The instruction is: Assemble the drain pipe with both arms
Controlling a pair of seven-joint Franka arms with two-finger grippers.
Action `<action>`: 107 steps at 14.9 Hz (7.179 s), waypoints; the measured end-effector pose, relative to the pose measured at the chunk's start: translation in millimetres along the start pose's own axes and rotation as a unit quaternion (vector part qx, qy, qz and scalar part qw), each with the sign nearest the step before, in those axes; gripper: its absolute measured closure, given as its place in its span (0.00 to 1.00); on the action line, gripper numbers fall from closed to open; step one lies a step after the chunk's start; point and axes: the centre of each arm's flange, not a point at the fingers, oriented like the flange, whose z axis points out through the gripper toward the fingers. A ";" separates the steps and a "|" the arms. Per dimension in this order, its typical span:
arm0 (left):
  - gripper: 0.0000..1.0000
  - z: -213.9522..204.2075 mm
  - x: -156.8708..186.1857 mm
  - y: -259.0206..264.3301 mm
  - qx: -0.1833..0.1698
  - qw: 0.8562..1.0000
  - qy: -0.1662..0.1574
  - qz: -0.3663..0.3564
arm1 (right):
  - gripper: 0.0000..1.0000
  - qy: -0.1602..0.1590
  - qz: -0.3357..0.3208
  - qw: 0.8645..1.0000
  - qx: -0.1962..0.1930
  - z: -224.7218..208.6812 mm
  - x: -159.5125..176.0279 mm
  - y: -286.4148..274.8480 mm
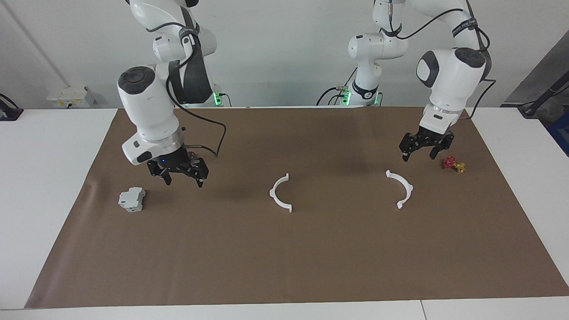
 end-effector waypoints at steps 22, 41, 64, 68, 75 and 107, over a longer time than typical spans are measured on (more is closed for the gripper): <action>0.12 65.2 -33.2 -36.8 0.012 0.998 -0.050 -0.035 | 0.00 -0.060 -0.084 0.994 -0.033 -113.4 -56.5 87.6; 0.93 35.0 -49.7 141.8 -0.021 0.985 -0.028 -0.168 | 0.00 -0.058 -0.084 0.995 -0.022 -122.7 -60.7 86.8; 0.93 47.5 -71.8 315.4 0.025 0.976 -0.037 -0.211 | 0.00 -0.058 -0.084 0.995 -0.022 -122.7 -60.7 86.6; 0.93 55.3 -84.9 318.2 0.033 0.976 -0.045 -0.212 | 0.00 -0.058 -0.084 0.995 -0.022 -122.7 -60.7 86.6; 0.93 58.8 -103.9 330.7 0.039 0.966 -0.049 -0.251 | 0.00 -0.058 -0.084 0.995 -0.022 -122.7 -60.7 86.5; 0.93 68.1 -109.7 342.2 0.027 0.969 -0.024 -0.244 | 0.00 -0.058 -0.084 0.995 -0.022 -122.7 -60.8 86.5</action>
